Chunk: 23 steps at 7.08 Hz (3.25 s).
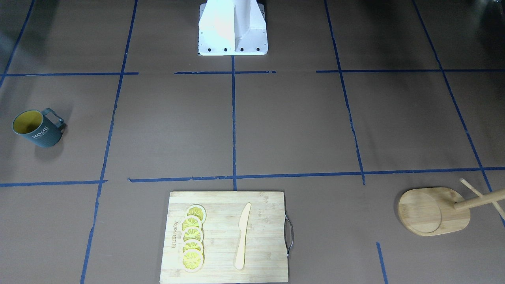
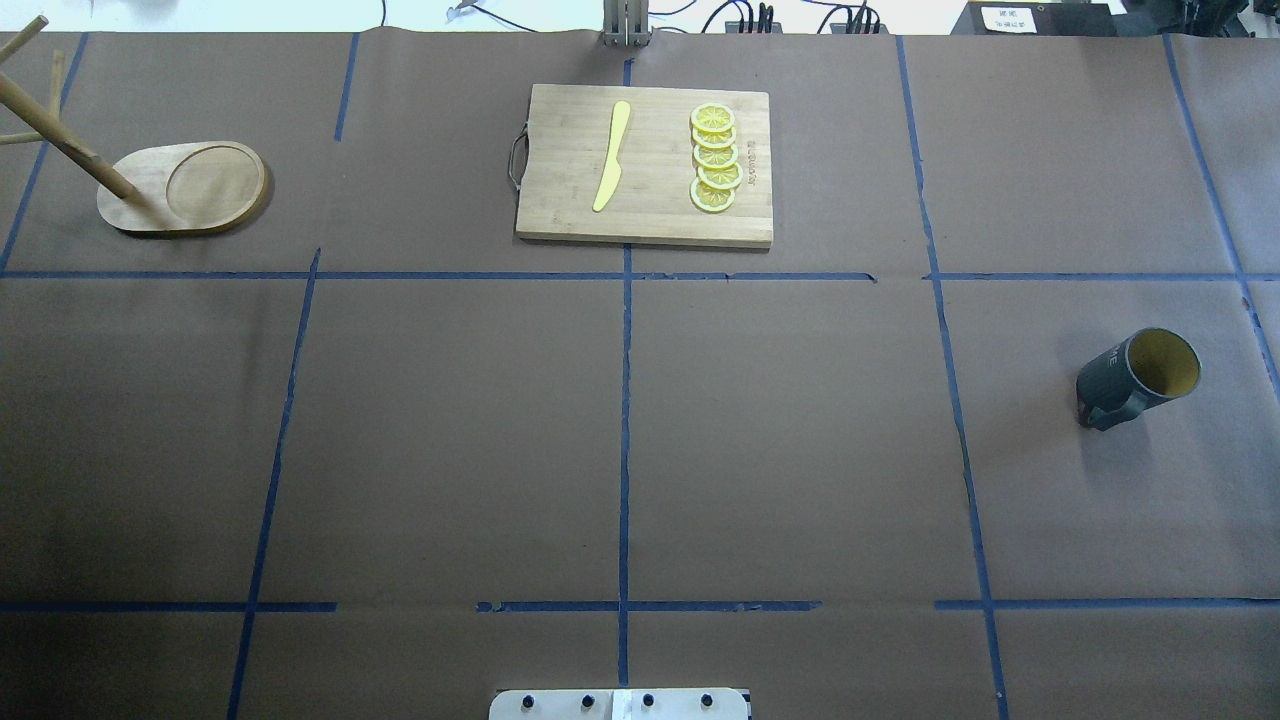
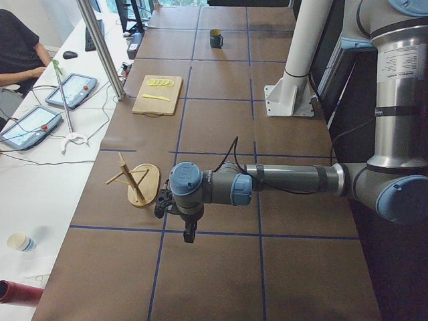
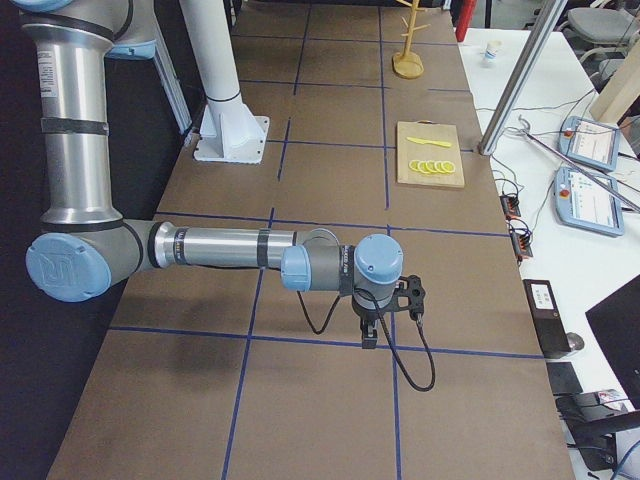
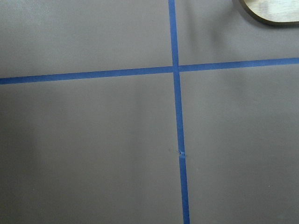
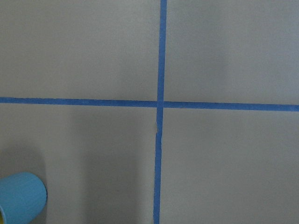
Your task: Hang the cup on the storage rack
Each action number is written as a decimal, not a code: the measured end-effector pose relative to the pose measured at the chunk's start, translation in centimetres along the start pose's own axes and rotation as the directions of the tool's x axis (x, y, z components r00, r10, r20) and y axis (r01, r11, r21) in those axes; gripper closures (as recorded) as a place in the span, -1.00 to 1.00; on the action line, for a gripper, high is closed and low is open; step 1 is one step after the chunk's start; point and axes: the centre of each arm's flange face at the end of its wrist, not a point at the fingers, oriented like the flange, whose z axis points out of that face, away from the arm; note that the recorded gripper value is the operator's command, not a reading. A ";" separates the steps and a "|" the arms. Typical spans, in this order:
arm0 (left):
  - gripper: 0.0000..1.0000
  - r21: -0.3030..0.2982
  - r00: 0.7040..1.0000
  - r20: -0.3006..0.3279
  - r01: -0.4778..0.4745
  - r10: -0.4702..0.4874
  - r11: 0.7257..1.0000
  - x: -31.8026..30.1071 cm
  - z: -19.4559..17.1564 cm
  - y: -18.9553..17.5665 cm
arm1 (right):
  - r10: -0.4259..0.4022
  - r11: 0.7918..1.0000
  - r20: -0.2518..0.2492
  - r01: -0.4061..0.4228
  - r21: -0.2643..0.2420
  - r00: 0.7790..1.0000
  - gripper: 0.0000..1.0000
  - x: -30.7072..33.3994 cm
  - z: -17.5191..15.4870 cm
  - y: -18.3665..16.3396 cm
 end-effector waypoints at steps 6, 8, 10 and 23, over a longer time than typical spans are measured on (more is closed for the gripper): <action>-1.00 0.008 1.000 0.004 -0.008 0.008 1.000 0.3 -0.4 -0.6 | 0.090 0.996 0.021 -0.090 0.025 0.996 -0.99 -7.6 -1.1 0.7; -1.00 0.009 1.000 0.004 -0.008 0.008 1.000 0.4 -0.4 -0.6 | 0.131 0.990 0.039 -0.132 0.038 0.991 -0.99 -13.7 0.8 2.0; -1.00 0.009 1.000 0.004 -0.008 0.008 1.000 0.4 -0.4 -0.6 | 0.133 0.991 0.014 -0.134 0.024 0.991 -0.99 -16.8 4.8 3.0; -1.00 0.010 1.000 -0.001 -0.009 0.009 1.000 0.4 -0.4 -0.7 | 0.097 0.990 -0.032 -0.100 -0.102 0.995 1.00 -18.4 12.9 3.1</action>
